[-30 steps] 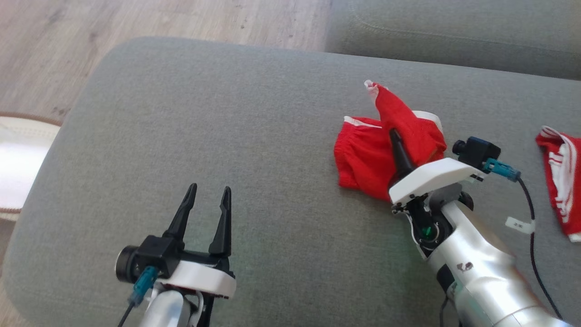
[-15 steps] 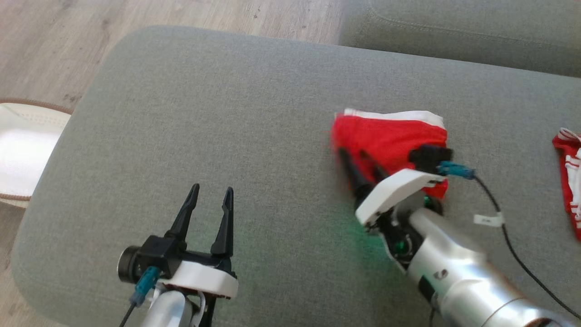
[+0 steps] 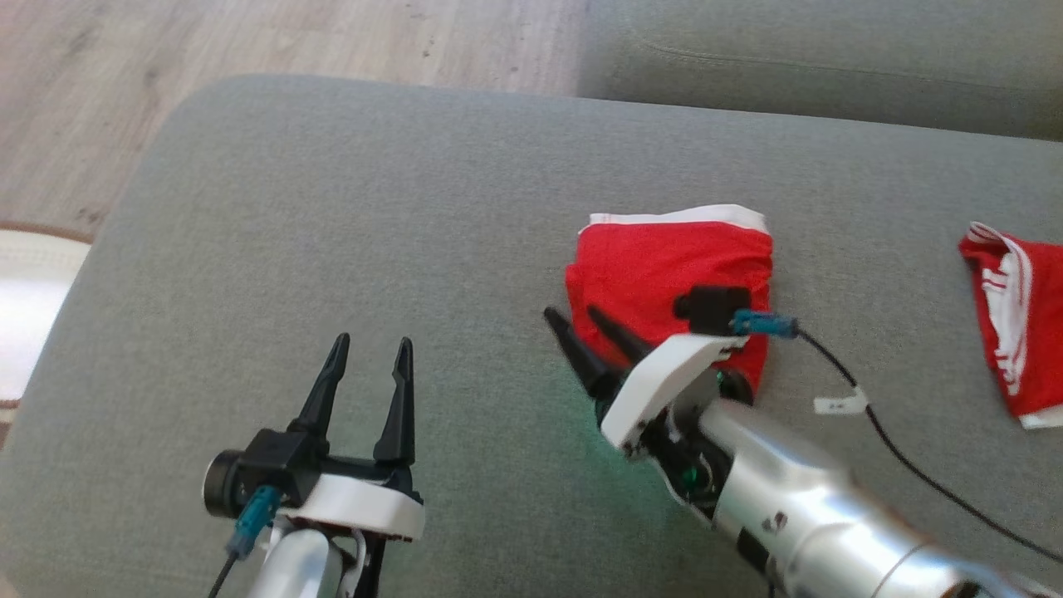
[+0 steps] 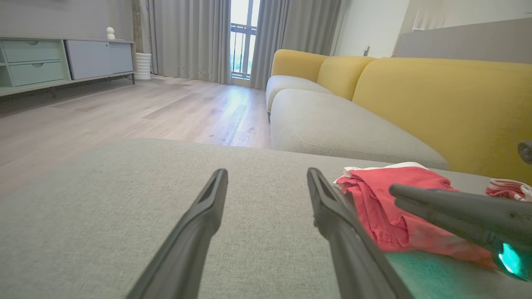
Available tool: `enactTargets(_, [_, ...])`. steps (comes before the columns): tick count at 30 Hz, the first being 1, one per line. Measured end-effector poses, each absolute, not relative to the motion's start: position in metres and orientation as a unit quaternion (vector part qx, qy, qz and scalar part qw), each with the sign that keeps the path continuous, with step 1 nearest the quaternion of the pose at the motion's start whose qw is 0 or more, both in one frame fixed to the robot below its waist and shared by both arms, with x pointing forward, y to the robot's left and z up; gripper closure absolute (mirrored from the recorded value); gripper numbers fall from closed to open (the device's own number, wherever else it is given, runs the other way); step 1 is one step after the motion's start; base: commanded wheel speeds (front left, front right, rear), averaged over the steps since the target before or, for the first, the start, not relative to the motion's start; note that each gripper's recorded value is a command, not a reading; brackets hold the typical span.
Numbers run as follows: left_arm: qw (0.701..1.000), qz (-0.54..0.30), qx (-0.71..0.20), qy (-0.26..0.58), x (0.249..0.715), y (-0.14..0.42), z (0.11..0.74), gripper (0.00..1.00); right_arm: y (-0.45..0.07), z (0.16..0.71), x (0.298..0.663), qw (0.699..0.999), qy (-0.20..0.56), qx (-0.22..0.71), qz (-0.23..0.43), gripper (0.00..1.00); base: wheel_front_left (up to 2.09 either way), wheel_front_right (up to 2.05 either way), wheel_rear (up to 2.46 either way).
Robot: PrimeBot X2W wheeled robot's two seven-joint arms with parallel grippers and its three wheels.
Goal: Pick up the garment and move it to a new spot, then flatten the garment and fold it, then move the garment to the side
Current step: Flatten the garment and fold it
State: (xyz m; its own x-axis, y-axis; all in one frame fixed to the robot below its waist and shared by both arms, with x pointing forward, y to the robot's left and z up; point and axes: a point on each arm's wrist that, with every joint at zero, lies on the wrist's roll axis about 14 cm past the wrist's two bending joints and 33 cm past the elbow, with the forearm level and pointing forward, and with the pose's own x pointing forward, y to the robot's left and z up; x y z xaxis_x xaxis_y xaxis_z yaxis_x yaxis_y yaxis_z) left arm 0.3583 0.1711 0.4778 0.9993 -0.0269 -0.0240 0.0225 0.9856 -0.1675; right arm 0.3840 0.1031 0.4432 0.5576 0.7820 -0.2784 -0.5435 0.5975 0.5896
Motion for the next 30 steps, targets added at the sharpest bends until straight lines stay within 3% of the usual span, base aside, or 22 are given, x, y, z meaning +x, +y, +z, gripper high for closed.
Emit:
enactTargets(7, [0.996,-0.031,-0.086,-0.006,0.371,0.160,0.490,0.00,0.051,0.476,0.448,0.917,0.164,0.164,0.324,0.00,0.00,0.00,0.00])
enactTargets(12, [0.994,-0.053,-0.089,-0.021,0.381,0.146,0.500,0.00,-0.023,0.498,0.488,0.954,0.105,0.135,0.246,0.00,0.00,0.00,0.00])
enactTargets(16, [0.993,-0.064,-0.092,-0.029,0.386,0.139,0.506,0.00,-0.071,0.511,0.499,0.971,0.065,0.115,0.201,0.00,0.00,0.00,0.00])
enactTargets(21, [0.992,-0.072,-0.094,-0.041,0.393,0.135,0.513,0.00,-0.115,0.496,0.476,0.982,0.040,0.112,0.144,0.00,0.00,0.00,0.00])
enactTargets(30, [0.990,-0.085,-0.098,-0.047,0.399,0.125,0.517,0.00,-0.136,0.463,0.420,0.991,0.043,0.096,0.087,0.00,0.00,0.00,0.00])
